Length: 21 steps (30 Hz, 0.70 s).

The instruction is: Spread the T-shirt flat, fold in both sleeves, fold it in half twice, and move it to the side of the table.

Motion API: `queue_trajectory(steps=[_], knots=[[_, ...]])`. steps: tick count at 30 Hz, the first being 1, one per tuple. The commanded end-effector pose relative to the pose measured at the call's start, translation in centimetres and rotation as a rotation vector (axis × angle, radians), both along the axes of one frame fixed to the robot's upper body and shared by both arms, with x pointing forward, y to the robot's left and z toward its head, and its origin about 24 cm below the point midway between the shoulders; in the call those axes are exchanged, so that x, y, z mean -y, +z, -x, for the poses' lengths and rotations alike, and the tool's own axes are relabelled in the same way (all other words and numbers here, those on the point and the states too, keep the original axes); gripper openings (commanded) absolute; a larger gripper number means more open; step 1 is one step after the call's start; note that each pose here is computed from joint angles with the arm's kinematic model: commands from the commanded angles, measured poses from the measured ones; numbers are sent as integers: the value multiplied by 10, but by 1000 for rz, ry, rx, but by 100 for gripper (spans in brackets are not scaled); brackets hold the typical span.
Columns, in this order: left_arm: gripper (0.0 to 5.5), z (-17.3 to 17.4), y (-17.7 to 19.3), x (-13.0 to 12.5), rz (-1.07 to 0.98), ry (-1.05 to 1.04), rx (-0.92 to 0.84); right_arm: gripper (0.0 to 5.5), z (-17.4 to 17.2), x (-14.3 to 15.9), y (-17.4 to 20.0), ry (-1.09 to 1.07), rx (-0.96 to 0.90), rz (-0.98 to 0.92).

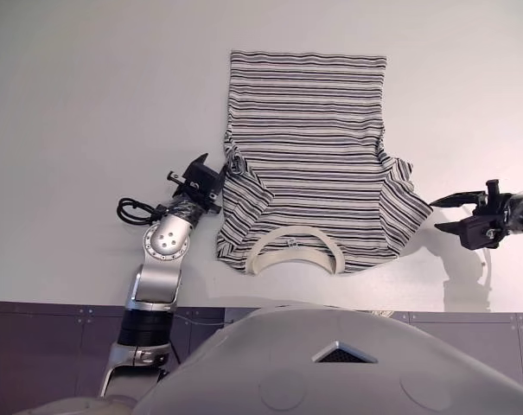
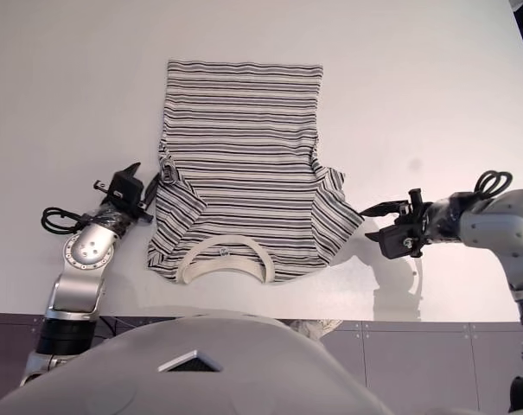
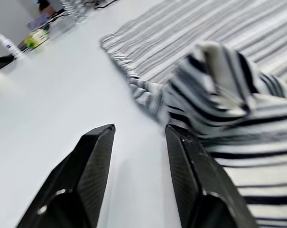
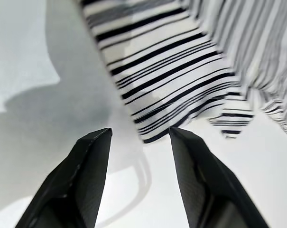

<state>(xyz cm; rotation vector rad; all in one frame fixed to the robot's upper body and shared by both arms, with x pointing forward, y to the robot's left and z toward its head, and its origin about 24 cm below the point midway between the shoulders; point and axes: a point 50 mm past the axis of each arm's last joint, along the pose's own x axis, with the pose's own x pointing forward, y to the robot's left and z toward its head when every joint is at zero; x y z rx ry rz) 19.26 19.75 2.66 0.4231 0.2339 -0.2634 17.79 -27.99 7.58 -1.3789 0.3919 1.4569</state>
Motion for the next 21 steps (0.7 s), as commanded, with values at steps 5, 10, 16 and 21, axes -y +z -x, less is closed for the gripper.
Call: queue_trajectory(steps=[5,10,16,21], knots=[[195,-5,47,-25,23,181,189,223,10,1,-26,-53,48,-39],[198,-6,60,-33,27,271,260,173,7,4,-41,-85,101,-37],[198,-7,59,-29,46,265,256,63,9,3,-47,-73,90,-89],[198,-6,57,-29,50,271,253,13,3,4,-38,-42,122,-108]])
